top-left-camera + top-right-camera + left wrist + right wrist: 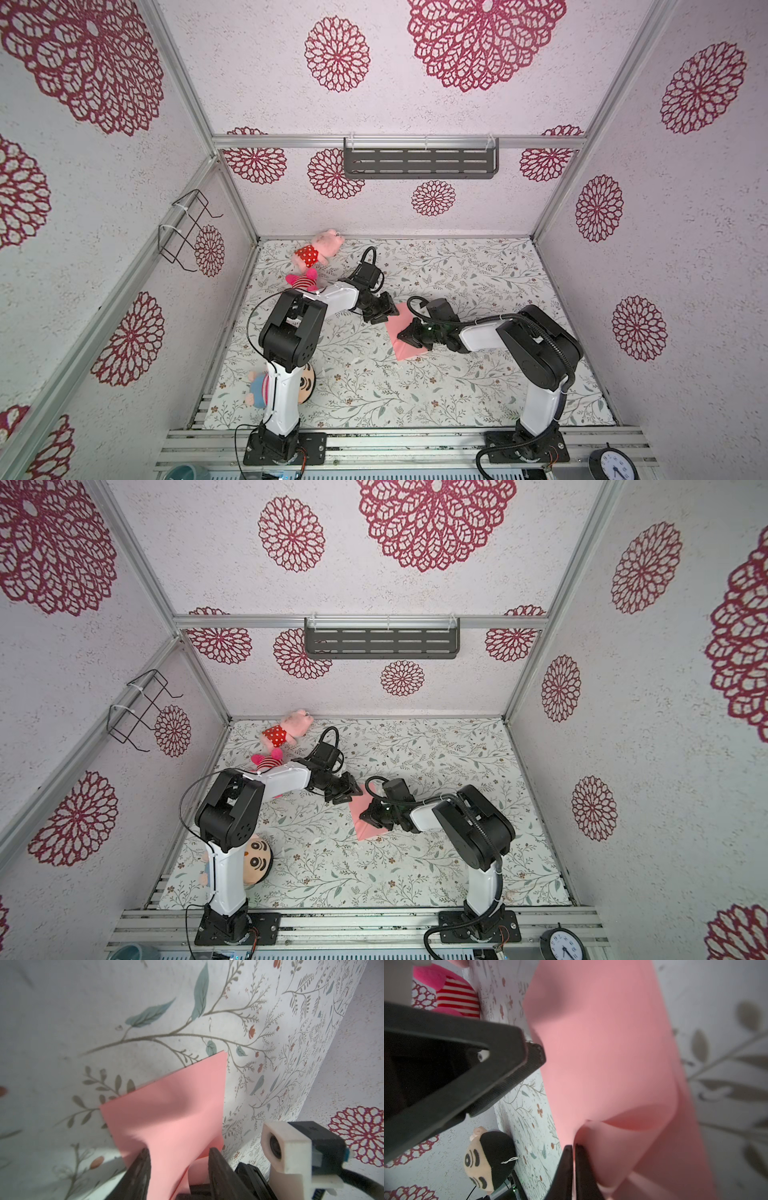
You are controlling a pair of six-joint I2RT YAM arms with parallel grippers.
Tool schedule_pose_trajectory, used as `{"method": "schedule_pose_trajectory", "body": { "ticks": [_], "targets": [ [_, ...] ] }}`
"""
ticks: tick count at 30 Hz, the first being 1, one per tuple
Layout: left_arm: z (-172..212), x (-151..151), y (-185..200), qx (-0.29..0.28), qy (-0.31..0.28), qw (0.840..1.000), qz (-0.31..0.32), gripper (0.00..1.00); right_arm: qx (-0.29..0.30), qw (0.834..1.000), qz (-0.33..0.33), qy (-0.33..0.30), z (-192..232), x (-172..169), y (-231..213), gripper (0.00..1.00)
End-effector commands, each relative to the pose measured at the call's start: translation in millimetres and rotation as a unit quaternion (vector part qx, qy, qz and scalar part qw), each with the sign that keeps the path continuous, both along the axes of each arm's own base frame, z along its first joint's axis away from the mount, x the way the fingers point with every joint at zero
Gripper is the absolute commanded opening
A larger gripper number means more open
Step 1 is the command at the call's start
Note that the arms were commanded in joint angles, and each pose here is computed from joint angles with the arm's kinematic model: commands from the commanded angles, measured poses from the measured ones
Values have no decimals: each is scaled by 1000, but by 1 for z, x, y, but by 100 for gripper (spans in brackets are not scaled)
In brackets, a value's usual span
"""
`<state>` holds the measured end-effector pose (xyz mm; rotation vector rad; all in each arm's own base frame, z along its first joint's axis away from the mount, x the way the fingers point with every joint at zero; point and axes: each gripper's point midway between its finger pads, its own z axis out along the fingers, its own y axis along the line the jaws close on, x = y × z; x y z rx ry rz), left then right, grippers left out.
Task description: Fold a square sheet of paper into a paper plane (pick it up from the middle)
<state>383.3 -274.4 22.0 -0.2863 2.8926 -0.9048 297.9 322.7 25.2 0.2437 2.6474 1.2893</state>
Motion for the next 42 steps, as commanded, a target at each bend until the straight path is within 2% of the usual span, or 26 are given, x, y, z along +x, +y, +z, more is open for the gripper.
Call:
{"method": "schedule_pose_trajectory", "body": {
  "ticks": [1, 4, 5, 8, 16, 19, 21, 25, 28, 30, 35, 42],
  "targets": [
    [12, 1, 20, 18, 3, 1000, 25, 51, -39, 999, -8, 24, -20, -9, -13, 17],
    [24, 6, 31, 16, -8, 999, 43, 52, -40, 999, -9, 28, -21, -9, -13, 26],
    [38, 8, 35, 10, -23, 998, 49, 53, -41, 999, -9, 30, -22, -9, -13, 29],
    [44, 6, 48, 13, -27, 997, 66, 54, -42, 999, -9, 32, -23, -10, -13, 36],
    [55, -11, 45, -20, -40, 997, 64, 51, -55, 998, -10, 37, -28, -14, -17, 40],
    [57, -23, 35, -29, -42, 998, 45, 46, -64, 997, -10, 42, -31, -16, -19, 36],
    [56, -32, 27, -30, -38, 998, 29, 40, -70, 996, -10, 46, -34, -17, -21, 29],
    [49, -50, 10, -35, -28, 999, -10, 24, -78, 996, -10, 52, -38, -19, -24, 11],
    [36, -61, 1, -20, -14, 999, -37, 13, -79, 995, -13, 54, -40, -20, -25, 6],
    [31, -62, -1, -8, -12, 999, -47, 7, -80, 995, -14, 55, -40, -19, -25, 5],
    [20, -60, -9, 5, -4, 998, -63, 0, -81, 995, -15, 55, -40, -20, -25, 4],
    [2, -66, -8, 27, 19, 997, -77, 0, -80, 995, -15, 55, -40, -19, -25, 4]
  ]
}}
